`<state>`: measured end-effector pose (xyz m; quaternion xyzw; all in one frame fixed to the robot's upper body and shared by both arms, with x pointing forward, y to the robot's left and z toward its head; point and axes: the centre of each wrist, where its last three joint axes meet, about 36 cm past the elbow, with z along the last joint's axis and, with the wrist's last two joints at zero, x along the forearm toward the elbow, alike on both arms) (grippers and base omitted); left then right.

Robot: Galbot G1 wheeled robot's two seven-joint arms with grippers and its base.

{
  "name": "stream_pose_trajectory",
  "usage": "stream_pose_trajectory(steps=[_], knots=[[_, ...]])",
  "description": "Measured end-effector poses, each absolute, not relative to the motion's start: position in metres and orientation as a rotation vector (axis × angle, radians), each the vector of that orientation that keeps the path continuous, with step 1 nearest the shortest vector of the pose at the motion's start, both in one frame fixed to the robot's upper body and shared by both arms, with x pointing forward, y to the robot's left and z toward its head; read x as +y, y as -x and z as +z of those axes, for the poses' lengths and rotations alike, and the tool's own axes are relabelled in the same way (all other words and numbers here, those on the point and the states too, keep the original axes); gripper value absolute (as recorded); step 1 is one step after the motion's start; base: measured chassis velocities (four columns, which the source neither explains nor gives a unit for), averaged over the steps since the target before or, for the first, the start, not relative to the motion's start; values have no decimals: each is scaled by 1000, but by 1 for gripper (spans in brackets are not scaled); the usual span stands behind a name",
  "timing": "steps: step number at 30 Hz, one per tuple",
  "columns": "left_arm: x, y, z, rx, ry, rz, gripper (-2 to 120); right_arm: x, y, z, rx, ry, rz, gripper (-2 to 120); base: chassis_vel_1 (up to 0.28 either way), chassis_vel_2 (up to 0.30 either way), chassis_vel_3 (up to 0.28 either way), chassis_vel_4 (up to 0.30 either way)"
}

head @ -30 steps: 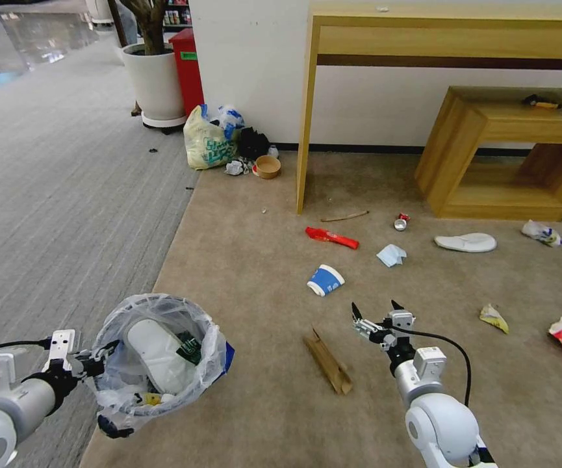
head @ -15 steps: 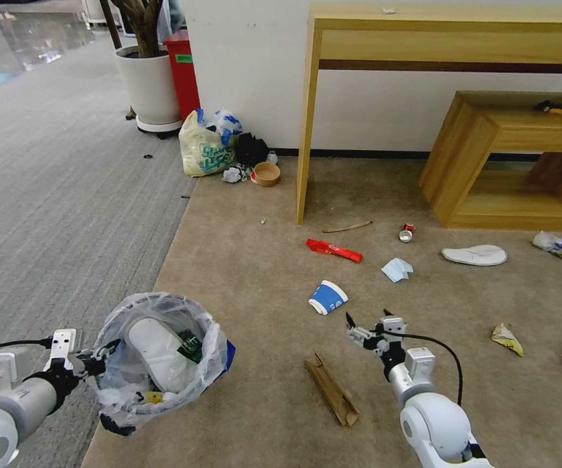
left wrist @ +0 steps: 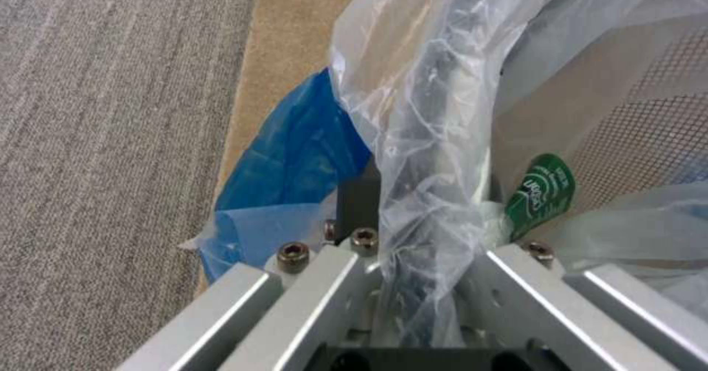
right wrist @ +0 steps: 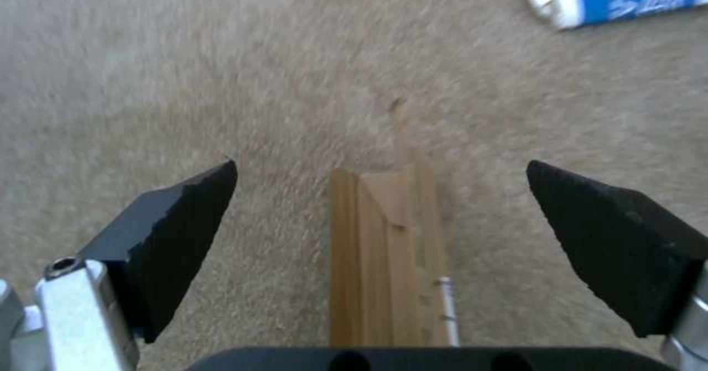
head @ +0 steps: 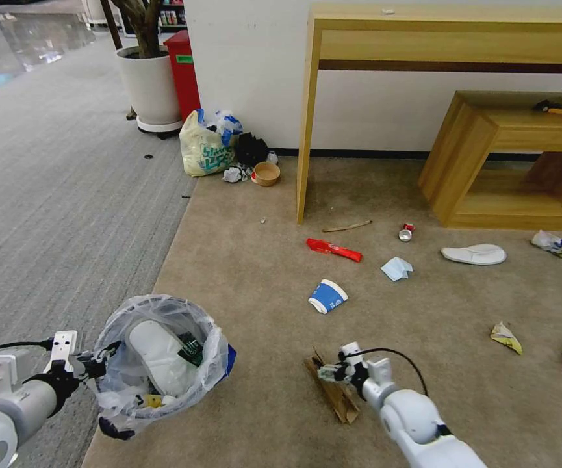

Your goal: Pick up the trash bin and place the garbage on the floor into it.

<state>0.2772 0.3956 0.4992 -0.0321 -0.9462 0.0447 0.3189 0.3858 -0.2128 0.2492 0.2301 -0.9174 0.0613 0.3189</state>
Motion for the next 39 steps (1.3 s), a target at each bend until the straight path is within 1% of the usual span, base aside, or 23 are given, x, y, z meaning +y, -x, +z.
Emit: stream_pose_trajectory(steps=[4, 7, 9, 10, 11, 13, 14, 17, 18, 21, 22, 24, 25, 26, 27, 28, 29, 30, 32, 33, 34, 35, 39], knots=[[395, -277, 500, -2488, 82, 114, 0, -204, -390, 242, -2356, -580, 191, 100, 0, 0, 0, 0], [395, -277, 500, -2489, 82, 111, 0, -203, -390, 240, -2327, -563, 186, 97, 0, 0, 0, 0], [396, -278, 501, -2491, 83, 109, 0, -203, -388, 237, -2303, -552, 158, 92, 0, 0, 0, 0], [396, -278, 501, -2492, 84, 109, 0, -204, -386, 234, -2292, -548, 144, 88, 0, 0, 0, 0], [396, -278, 501, -2492, 84, 109, 0, -204, -386, 234, -2292, -548, 144, 88, 0, 0, 0, 0], [395, -280, 500, -2493, 88, 111, 0, -205, -383, 228, -2276, -543, 128, 76, 0, 0, 0, 0], [395, -280, 500, -2493, 88, 111, 0, -205, -383, 228, -2276, -543, 128, 76, 0, 0, 0, 0], [394, -282, 499, -2492, 92, 114, 0, -204, -381, 222, -2262, -537, 117, 61, 0, 0, 0, 0], [394, -282, 499, -2492, 92, 114, 0, -204, -381, 222, -2262, -537, 117, 61, 0, 0, 0, 0], [394, -282, 498, -2489, 91, 116, 0, -202, -383, 219, -2263, -532, 110, 48, 0, 0, 0, 0], [394, -282, 498, -2489, 91, 116, 0, -202, -383, 219, -2263, -532, 110, 48, 0, 0, 0, 0], [394, -282, 497, -2488, 91, 114, 0, -200, -385, 217, -2265, -523, 108, 36, 0, 0, 0, 0], [395, -283, 497, -2488, 91, 113, 0, -200, -385, 216, -2269, -520, 109, 34, 0, 0, 0, 0], [395, -283, 497, -2488, 91, 113, 0, -200, -385, 216, -2269, -520, 109, 34, 0, 0, 0, 0], [395, -283, 498, -2487, 90, 111, 0, -199, -386, 216, -2275, -517, 111, 26, 0, 0, 0, 0], [395, -283, 498, -2487, 90, 110, 0, -198, -386, 216, -2279, -516, 111, 23, 0, 0, 0, 0], [395, -283, 498, -2487, 90, 110, 0, -198, -386, 216, -2279, -516, 111, 23, 0, 0, 0, 0], [396, -283, 498, -2487, 89, 110, 0, -198, -386, 217, -2282, -515, 111, 17, 0, 0, 0, 0], [397, -283, 497, -2484, 87, 111, 0, -198, -386, 218, -2291, -511, 116, 7, 0, 0, 0, 0], [397, -283, 497, -2484, 87, 111, 0, -198, -386, 218, -2291, -511, 116, 7, 0, 0, 0, 0], [397, -283, 497, -2484, 88, 111, 0, -198, -385, 220, -2297, -507, 119, 1, 0, 0, 0, 0], [397, -283, 497, -2484, 89, 111, 0, -198, -385, 221, -2302, -505, 120, 0, 0, 0, 0, 0], [397, -284, 498, -2484, 95, 107, 0, -201, -389, 234, -2349, -498, 126, 0, 0, 0, 0, 0]])
